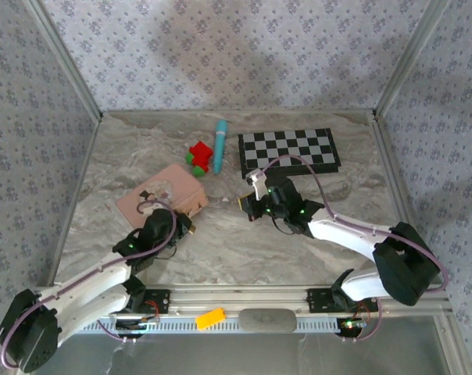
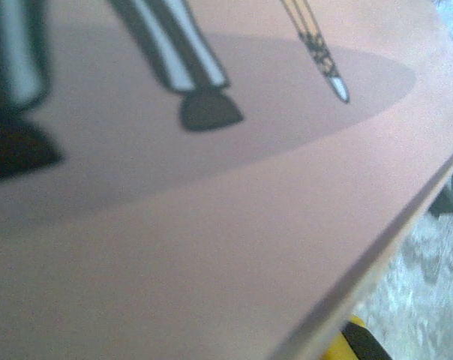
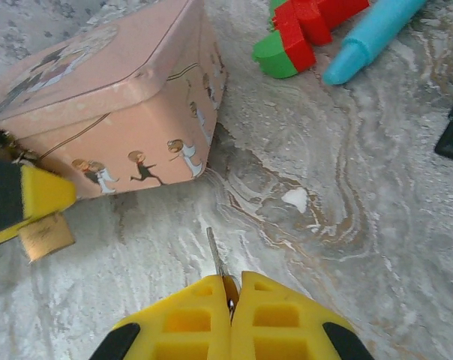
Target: Unlock the padlock with the key
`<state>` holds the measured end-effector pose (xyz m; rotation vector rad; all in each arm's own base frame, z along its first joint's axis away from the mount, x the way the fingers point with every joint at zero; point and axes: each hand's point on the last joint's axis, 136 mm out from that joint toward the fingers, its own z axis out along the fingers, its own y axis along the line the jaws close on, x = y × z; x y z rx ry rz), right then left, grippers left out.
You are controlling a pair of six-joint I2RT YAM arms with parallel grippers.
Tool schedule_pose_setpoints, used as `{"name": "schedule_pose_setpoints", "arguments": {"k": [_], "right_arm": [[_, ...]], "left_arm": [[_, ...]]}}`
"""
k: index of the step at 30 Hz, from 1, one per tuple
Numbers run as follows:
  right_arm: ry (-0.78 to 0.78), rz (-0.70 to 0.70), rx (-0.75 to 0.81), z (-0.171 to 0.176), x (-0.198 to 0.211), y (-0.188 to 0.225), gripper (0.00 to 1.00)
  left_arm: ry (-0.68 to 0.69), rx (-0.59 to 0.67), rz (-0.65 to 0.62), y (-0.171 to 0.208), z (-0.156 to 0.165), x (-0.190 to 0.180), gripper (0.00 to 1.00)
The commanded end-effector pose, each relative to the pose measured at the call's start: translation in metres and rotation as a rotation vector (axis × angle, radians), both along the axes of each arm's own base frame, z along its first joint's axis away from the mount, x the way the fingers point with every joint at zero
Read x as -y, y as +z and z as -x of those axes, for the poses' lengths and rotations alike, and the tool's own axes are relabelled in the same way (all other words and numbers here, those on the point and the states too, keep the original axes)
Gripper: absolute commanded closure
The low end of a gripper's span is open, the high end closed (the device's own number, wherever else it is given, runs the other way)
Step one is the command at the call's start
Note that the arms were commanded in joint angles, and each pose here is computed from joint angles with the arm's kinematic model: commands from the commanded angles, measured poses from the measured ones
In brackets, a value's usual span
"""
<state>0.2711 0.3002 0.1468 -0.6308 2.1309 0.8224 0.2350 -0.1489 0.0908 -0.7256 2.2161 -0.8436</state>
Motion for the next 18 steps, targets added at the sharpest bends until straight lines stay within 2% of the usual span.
{"name": "schedule_pose_setpoints", "arguments": {"k": [1,11,14,18], "right_arm": [[0.033,-0.084,-0.029,0.005,-0.018,0.015,1.0],[0.119,-0.28,-0.176,0.033,-0.061,0.014,1.0],[0.143,-0.296,-0.219,0.04,-0.077,0.001,1.0],[0.154,-0.386,-0.319,0.041,-0.093,-0.011,1.0]], "left_arm": [[0.041,0.066,0.1,0.033,-0.018,0.004,1.0],[0.132,0.097,0.234,0.047,-0.04,0.002,1.0],[0.16,0.1,0.266,0.048,-0.043,0.0,1.0],[0.172,0.104,0.287,0.048,-0.044,-0.001,1.0]]}}
